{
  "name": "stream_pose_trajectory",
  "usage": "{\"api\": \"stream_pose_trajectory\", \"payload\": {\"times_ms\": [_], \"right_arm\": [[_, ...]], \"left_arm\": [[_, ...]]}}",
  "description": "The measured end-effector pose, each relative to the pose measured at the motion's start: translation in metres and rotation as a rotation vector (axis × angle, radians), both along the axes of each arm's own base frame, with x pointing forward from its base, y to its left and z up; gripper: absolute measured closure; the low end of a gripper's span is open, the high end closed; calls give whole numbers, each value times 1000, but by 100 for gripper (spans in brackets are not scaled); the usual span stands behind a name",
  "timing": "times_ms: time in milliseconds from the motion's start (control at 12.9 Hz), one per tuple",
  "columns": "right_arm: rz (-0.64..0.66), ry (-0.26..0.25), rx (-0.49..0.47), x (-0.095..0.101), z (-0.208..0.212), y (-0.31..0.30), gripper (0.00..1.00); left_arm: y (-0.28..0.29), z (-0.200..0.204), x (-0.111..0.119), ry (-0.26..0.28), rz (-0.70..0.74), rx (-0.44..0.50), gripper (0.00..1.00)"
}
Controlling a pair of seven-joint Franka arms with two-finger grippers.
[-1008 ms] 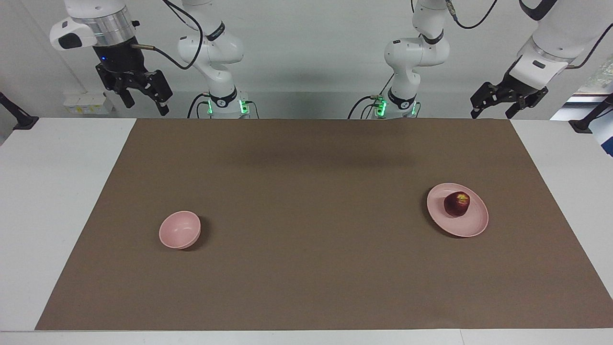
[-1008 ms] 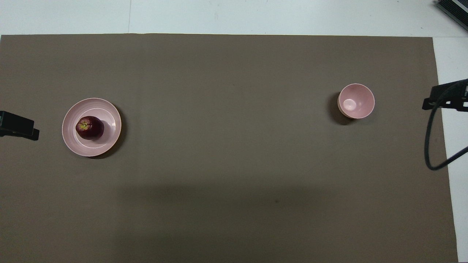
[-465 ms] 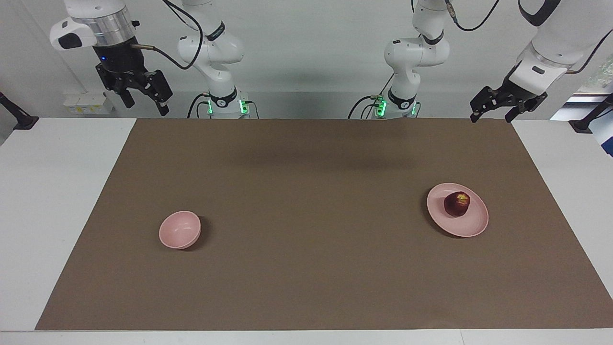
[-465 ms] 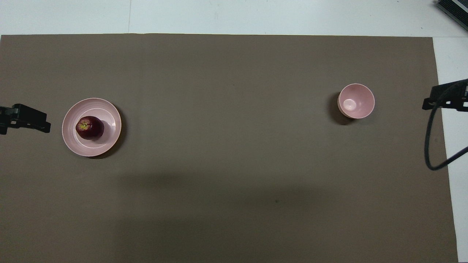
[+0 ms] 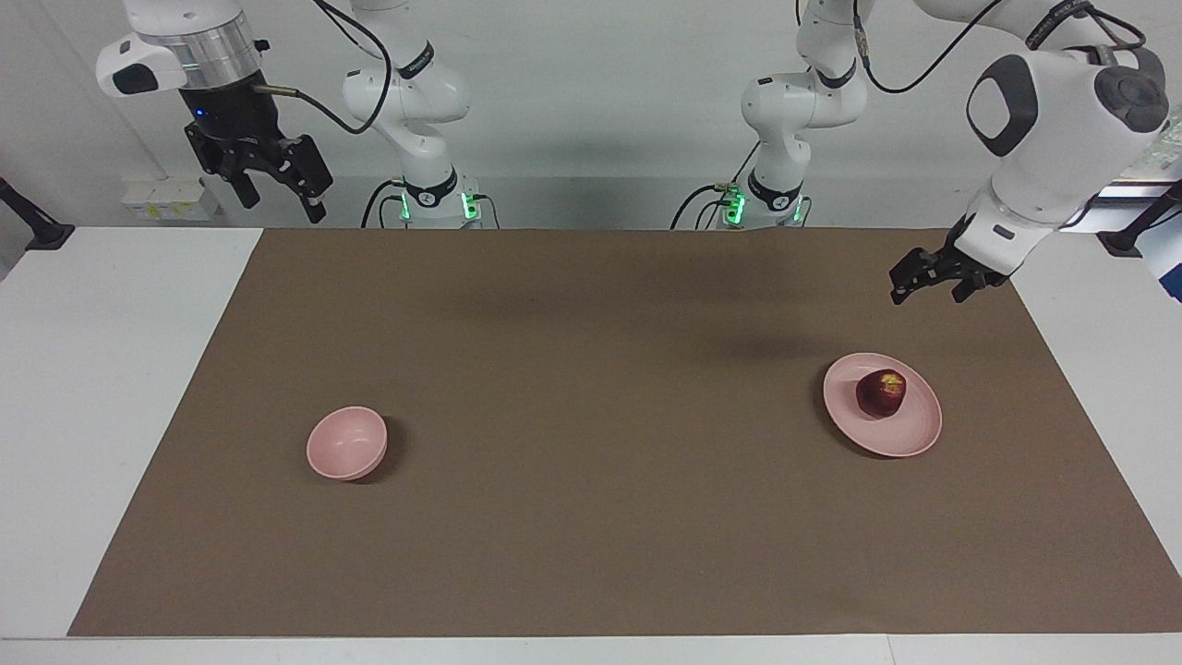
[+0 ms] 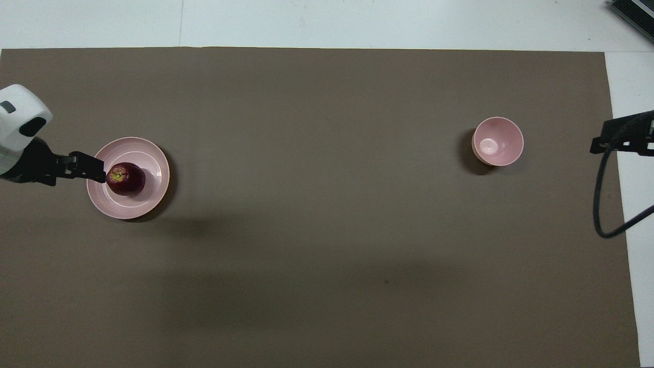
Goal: Move apple from plate to bowl
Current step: 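Reach the left gripper down to the red apple and grasp it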
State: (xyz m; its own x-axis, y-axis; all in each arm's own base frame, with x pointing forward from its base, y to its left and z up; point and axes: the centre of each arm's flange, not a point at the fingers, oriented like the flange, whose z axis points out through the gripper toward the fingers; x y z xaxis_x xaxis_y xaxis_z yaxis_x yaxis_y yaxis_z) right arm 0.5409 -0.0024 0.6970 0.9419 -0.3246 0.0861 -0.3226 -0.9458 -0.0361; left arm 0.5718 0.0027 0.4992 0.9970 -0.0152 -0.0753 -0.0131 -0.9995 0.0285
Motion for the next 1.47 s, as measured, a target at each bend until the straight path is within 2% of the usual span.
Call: {"api": "stream_pose_trajectory", "payload": {"times_ms": [233,776,1241,1396,1473], "right_arm": [[0,0,0,0,0,0,0],[0,0,0,0,0,0,0],[3,0,0,0,0,2,0],[1,1,0,0,0,1,0],[-1,2,0,0,0,-1,0]], "left_arm": [[12,-42,0,-21,-6,-1,0],[14,-145,21,-87,-2,3,0],[14,-172,23,-75,-5,2,0],[14,-171,22,-76,-4,2,19],[14,-171,22,-75,-4,2,19]]}}
